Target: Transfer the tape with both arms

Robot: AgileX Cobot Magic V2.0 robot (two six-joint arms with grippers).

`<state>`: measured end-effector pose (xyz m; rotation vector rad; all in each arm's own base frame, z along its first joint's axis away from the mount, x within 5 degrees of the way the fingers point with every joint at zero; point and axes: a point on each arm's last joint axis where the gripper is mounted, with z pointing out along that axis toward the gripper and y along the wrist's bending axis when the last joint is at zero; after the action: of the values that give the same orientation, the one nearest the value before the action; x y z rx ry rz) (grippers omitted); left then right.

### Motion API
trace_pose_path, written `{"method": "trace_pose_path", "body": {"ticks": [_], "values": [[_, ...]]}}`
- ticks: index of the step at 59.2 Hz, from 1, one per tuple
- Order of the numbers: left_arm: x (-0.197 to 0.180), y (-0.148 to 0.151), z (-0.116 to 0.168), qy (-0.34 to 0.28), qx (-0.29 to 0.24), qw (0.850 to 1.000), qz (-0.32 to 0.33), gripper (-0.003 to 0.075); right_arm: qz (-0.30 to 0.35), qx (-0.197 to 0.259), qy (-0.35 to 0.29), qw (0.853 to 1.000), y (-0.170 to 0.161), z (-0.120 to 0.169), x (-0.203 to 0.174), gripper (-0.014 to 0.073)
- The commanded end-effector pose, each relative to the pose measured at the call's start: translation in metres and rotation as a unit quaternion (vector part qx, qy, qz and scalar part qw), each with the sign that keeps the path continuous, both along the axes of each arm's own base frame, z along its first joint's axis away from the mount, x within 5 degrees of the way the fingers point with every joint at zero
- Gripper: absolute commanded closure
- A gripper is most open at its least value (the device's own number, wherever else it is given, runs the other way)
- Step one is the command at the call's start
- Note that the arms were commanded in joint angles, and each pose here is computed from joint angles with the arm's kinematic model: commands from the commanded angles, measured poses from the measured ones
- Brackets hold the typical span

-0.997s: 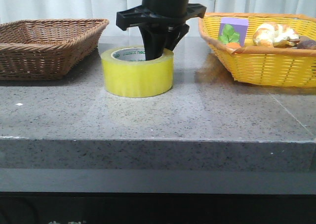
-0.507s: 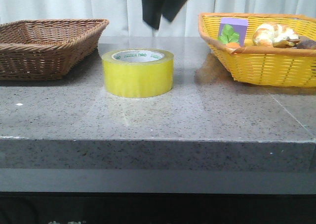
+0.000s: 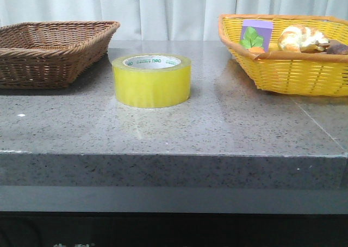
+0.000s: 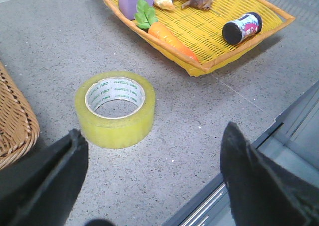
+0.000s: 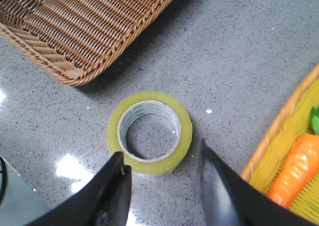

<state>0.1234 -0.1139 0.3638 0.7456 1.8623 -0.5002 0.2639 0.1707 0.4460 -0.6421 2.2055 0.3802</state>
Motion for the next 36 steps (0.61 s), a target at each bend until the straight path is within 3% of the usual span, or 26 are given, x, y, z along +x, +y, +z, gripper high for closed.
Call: {"method": "trace_pose_path", "body": {"ticks": [1,36], "values": [[0.0,-0.001,0.019,-0.04,-0.042,0.998,-0.001,0.0174,-0.007,0.055,-0.078,0.995,-0.017,0.021,-0.025,0.0247],[0.0,-0.001,0.019,-0.04,-0.042,0.998,-0.001,0.0174,-0.024,0.109,-0.162,0.98,-0.08,-0.054,-0.123,0.0247]]}}
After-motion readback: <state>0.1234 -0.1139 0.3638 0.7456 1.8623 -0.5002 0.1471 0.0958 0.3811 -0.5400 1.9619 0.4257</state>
